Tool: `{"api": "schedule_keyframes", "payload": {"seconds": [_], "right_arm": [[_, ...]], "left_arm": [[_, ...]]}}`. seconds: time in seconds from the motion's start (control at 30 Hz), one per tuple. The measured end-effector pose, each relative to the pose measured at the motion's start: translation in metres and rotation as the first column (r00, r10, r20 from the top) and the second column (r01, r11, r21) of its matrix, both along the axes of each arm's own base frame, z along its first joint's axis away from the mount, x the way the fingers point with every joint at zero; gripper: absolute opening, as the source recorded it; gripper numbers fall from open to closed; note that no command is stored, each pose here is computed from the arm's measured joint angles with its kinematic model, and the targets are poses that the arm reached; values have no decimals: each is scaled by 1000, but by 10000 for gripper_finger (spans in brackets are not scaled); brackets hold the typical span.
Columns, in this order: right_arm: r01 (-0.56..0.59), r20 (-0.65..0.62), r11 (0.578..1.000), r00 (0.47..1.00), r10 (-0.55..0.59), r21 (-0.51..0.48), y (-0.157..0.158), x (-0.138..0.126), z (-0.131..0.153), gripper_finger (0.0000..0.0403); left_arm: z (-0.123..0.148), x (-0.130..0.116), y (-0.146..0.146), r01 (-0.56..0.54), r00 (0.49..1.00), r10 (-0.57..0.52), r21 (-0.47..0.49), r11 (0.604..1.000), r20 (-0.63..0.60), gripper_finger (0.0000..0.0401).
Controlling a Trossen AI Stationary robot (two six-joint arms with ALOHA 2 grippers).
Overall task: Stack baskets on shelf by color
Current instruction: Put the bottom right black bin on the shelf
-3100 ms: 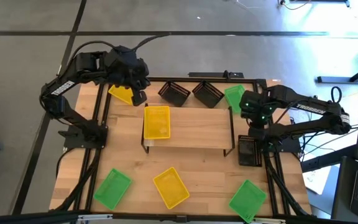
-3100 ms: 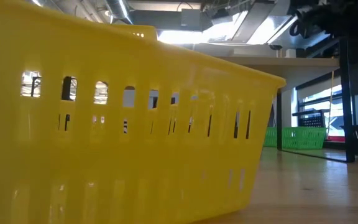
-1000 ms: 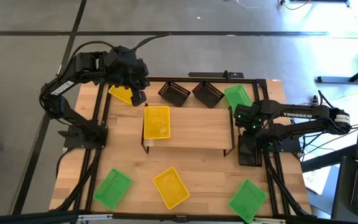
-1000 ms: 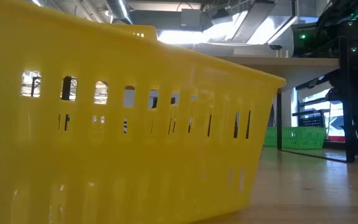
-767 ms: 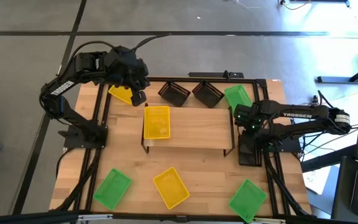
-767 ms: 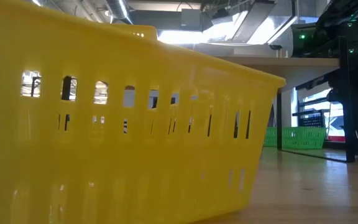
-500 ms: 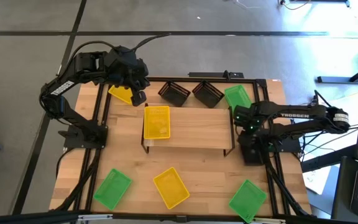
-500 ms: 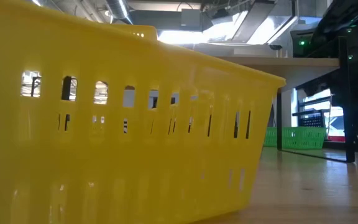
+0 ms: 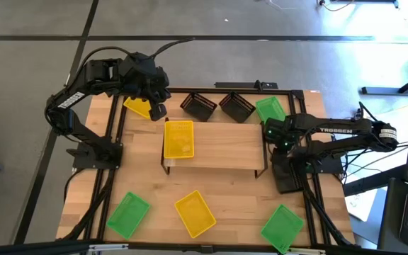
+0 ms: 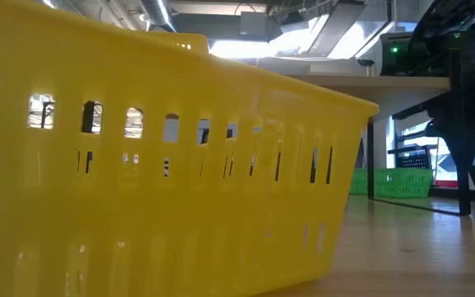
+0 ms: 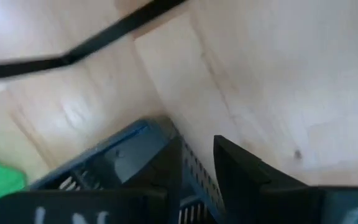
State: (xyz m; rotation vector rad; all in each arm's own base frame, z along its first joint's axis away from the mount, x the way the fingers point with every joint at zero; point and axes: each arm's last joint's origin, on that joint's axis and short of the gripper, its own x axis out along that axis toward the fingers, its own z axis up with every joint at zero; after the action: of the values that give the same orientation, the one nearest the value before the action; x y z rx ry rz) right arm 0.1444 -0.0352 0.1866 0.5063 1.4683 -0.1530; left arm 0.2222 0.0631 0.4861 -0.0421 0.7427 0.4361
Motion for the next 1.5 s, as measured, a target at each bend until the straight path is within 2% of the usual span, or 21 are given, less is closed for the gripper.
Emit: {"api": "schedule_keyframes", "payload": {"seconds": [0.13,0.43,0.8,1.37,1.5], "right_arm": [[-51,12,998,999,50,45,2,-1,0,88],[-51,7,997,999,50,50,2,0,0,88],[-80,-77,994,993,86,79,5,7,-12,88],[-37,-80,999,996,40,31,3,17,-18,87],[-37,-81,999,996,40,31,3,17,-19,72]], "left_arm": [[0,0,0,0,1000,0,0,1000,0,27],[0,0,0,0,1000,0,0,1000,0,27],[0,0,0,0,1000,0,0,1000,0,27],[0,0,0,0,1000,0,0,1000,0,27],[0,0,0,0,1000,0,0,1000,0,27]]}}
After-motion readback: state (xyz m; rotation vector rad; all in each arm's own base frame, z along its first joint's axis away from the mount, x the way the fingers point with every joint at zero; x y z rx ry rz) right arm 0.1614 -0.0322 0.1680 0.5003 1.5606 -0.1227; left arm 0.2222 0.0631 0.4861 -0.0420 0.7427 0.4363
